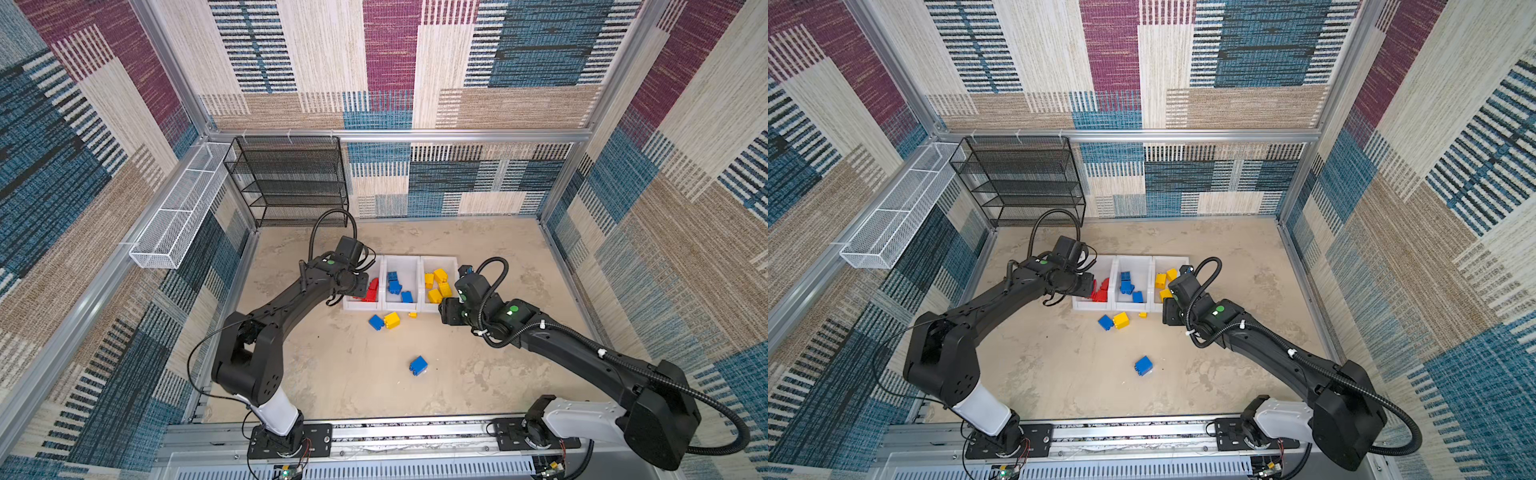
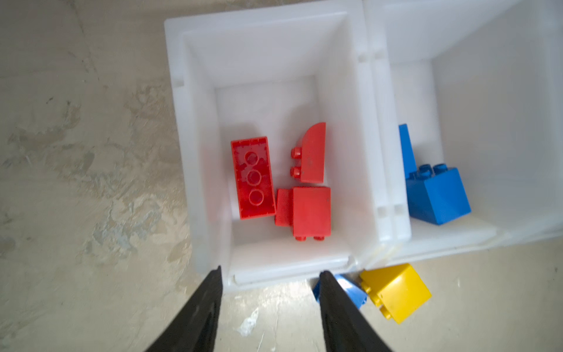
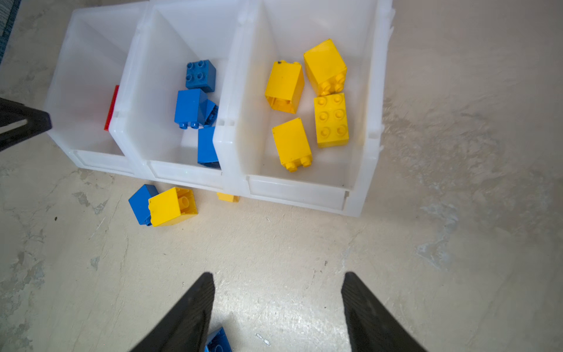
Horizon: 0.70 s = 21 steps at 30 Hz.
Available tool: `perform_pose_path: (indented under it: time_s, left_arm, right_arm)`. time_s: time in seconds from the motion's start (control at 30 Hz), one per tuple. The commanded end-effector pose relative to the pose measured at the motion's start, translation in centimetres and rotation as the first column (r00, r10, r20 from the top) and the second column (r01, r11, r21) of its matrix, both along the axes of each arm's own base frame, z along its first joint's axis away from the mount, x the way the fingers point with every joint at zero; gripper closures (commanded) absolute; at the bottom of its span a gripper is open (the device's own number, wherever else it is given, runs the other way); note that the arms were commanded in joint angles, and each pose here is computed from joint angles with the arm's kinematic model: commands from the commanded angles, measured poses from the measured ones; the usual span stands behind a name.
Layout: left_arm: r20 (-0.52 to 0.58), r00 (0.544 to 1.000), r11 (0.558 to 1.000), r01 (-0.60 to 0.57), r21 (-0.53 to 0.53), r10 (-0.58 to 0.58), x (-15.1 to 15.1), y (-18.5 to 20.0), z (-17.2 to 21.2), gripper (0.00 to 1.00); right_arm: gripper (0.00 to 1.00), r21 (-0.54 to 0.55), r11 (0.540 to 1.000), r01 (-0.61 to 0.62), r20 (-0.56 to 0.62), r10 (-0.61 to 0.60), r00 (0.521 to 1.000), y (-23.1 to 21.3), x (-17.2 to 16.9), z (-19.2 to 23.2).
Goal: Sort the legos into containers by color
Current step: 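Carry the red 2x4 brick with the left gripper into the nearest compartment, release, then grasp the yellow brick beside the bin with the right gripper while the left withdraws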
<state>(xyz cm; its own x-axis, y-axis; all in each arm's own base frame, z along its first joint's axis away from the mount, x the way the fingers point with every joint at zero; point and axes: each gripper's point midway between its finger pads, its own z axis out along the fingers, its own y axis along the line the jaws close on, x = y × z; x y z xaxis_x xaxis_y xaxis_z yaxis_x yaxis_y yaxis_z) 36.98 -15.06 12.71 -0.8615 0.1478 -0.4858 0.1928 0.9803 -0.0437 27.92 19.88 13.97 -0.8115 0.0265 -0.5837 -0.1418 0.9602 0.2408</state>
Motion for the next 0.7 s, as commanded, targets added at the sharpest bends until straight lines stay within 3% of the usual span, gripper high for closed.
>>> perform_pose_path:
  time_s: [0.0, 0.27, 0.67]
  left_arm:
    - [0.000, 0.999, 0.997, -0.049, -0.064, 0.049, -2.0, 0.4, 0.4, 0.45]
    - [-0.010, 0.992, 0.978, -0.125, -0.168, 0.125, -8.5, 2.5, -0.4, 0.44]
    - [-0.061, 0.982, 0.936, -0.189, -0.296, 0.179, -13.6, 3.1, -1.2, 0.44]
  right_arm:
    - [0.31, 0.013, 0.998, -0.065, 0.004, 0.065, 0.998, 2.6, 0.2, -0.1]
    - [0.31, -0.051, 0.979, -0.195, -0.037, 0.193, 0.980, 8.8, 1.0, -2.9]
    - [0.34, -0.142, 0.941, -0.307, -0.082, 0.297, 0.951, 14.3, 2.7, -6.8]
